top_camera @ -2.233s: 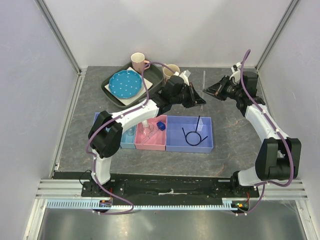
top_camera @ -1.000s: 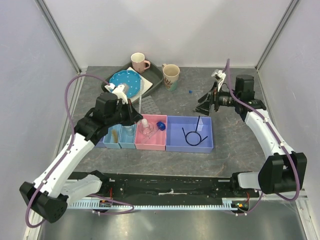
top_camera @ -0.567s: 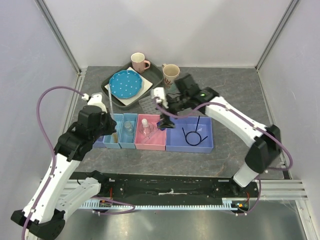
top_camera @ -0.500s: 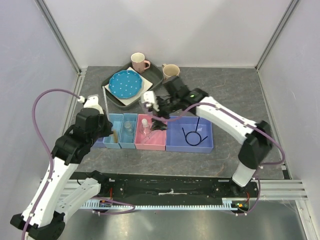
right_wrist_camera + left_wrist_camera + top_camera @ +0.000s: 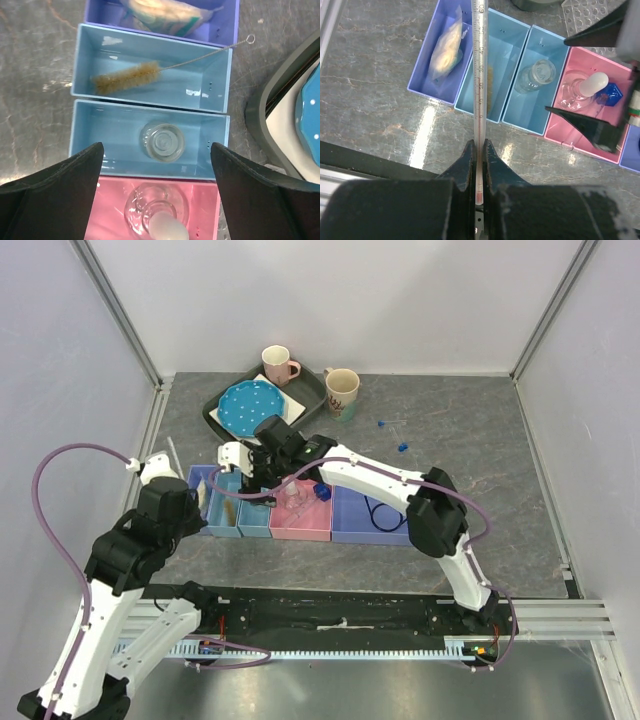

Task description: Organize the chemistry lab equipment

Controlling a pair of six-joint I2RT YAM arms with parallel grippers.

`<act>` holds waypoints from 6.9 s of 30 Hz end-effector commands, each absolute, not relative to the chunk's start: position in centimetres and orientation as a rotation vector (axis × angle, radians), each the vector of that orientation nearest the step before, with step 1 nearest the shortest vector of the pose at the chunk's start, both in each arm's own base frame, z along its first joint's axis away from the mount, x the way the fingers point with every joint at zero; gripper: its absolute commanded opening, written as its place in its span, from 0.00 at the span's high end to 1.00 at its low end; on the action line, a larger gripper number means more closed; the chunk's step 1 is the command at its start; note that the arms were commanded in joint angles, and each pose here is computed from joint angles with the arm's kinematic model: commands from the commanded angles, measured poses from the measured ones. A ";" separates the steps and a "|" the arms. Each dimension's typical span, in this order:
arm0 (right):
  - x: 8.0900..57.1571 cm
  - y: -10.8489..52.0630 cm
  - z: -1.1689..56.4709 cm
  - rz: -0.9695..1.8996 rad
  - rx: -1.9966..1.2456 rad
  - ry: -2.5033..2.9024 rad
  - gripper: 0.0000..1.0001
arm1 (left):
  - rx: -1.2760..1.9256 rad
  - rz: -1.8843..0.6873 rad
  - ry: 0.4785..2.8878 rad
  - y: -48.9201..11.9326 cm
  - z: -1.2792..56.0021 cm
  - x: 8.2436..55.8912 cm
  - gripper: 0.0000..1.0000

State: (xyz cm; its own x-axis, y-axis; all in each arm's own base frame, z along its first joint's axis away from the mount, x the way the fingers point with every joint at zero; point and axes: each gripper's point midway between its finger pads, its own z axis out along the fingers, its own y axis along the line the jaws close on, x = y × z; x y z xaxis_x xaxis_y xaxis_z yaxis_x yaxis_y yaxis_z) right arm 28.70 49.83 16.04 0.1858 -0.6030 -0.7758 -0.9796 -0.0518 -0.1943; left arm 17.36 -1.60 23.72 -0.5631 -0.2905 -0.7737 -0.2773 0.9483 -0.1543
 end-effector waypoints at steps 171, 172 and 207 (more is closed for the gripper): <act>42.7 14.6 22.9 0.427 -0.505 2.028 0.13 | 0.206 -0.313 2.008 -10.3 21.7 27.2 0.00; 43.2 14.5 21.9 0.431 -0.493 2.057 0.14 | 0.211 -0.316 2.017 -10.4 21.2 27.1 0.00; 52.9 10.6 7.7 0.107 -0.586 2.440 0.65 | 0.119 -0.162 2.011 -7.7 20.0 27.3 0.02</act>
State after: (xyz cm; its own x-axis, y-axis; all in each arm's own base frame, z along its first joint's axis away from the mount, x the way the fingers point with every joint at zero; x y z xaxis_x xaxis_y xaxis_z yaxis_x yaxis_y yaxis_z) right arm 51.85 11.10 7.40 -0.7164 -0.3791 -0.5857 -0.4445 0.8951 -0.0357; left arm 26.58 -8.30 18.81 -0.4900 -0.0087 -0.8717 0.1657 0.9808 -0.1029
